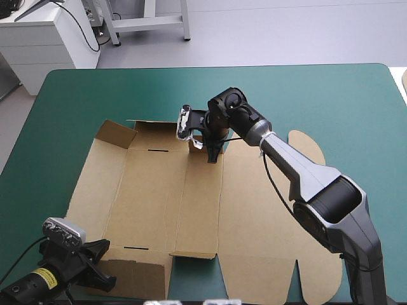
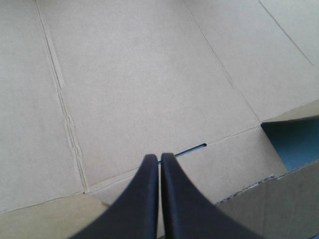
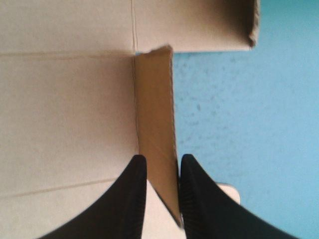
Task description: Fold the box
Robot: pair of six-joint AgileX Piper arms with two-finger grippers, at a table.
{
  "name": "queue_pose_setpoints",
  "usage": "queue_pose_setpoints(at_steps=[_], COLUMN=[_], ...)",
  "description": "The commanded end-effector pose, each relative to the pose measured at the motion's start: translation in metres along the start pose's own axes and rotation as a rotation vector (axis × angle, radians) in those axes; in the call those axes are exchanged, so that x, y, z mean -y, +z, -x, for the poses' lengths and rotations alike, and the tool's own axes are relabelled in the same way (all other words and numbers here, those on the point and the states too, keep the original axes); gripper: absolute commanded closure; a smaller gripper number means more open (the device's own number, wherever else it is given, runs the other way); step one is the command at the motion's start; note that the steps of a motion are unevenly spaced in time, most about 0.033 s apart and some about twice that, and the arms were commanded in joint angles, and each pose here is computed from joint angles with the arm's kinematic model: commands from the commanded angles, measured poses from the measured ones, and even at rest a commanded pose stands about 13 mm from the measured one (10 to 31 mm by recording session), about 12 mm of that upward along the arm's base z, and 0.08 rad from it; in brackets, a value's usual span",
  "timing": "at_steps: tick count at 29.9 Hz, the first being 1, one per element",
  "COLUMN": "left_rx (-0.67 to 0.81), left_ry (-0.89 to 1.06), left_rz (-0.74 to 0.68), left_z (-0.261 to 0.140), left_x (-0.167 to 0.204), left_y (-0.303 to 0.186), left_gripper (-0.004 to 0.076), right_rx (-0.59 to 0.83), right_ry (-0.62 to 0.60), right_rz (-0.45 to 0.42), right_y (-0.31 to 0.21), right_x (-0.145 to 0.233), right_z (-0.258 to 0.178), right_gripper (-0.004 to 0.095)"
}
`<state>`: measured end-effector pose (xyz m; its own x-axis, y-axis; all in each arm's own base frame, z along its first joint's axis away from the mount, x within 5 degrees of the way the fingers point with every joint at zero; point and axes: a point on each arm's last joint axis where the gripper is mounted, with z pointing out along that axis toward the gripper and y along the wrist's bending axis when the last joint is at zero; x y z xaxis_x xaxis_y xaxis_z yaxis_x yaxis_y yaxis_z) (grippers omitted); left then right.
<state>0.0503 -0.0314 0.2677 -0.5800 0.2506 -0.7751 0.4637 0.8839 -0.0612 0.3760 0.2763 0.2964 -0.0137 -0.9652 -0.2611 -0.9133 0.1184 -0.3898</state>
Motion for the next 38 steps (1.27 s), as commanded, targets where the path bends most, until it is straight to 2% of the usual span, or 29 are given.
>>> queue_pose_setpoints(at_steps=[1,3,7,14,21,23,28,33,38], left_rx=[0.086,0.086,0.086,0.086,0.085,0.085,0.085,0.085,0.085], left_ry=[-0.015,-0.016,-0.014,-0.018,-0.016,-0.016,-0.016,-0.016,-0.016], left_rz=[-0.011,-0.011,-0.011,-0.011,-0.009,-0.009,-0.009,-0.009,-0.009], left_z=[0.014,0.014,0.014,0.014,0.014,0.014,0.014,0.014,0.014], left_x=[0.001,0.001,0.001,0.001,0.001,0.001,0.001,0.001,0.001], left_y=[-0.006,-0.006,-0.006,-0.006,-0.006,-0.006,-0.006,-0.006,-0.006], left_gripper=[0.0731,0.0731,0.0731,0.0731,0.0731,0.0731,0.0731,0.0731,0.0731], right_rx=[-0.009,-0.009,0.015,-0.011,0.063,0.05,-0.059,-0.096,-0.065], right_ry=[0.073,0.143,0.335,0.743,0.975,1.03,1.138,1.266,1.356], right_rz=[-0.117,-0.129,-0.192,-0.329,-0.431,-0.441,-0.395,-0.291,-0.322], right_y=[-0.063,-0.076,-0.108,-0.169,-0.227,-0.235,-0.229,-0.216,-0.211], right_x=[0.015,0.022,0.04,0.066,0.064,0.057,0.026,-0.023,-0.066], right_z=[-0.013,-0.026,-0.057,-0.138,-0.19,-0.205,-0.244,-0.271,-0.288], right_gripper=[0.0778,0.0816,0.083,0.0857,0.0857,0.0857,0.0857,0.0857,0.0857])
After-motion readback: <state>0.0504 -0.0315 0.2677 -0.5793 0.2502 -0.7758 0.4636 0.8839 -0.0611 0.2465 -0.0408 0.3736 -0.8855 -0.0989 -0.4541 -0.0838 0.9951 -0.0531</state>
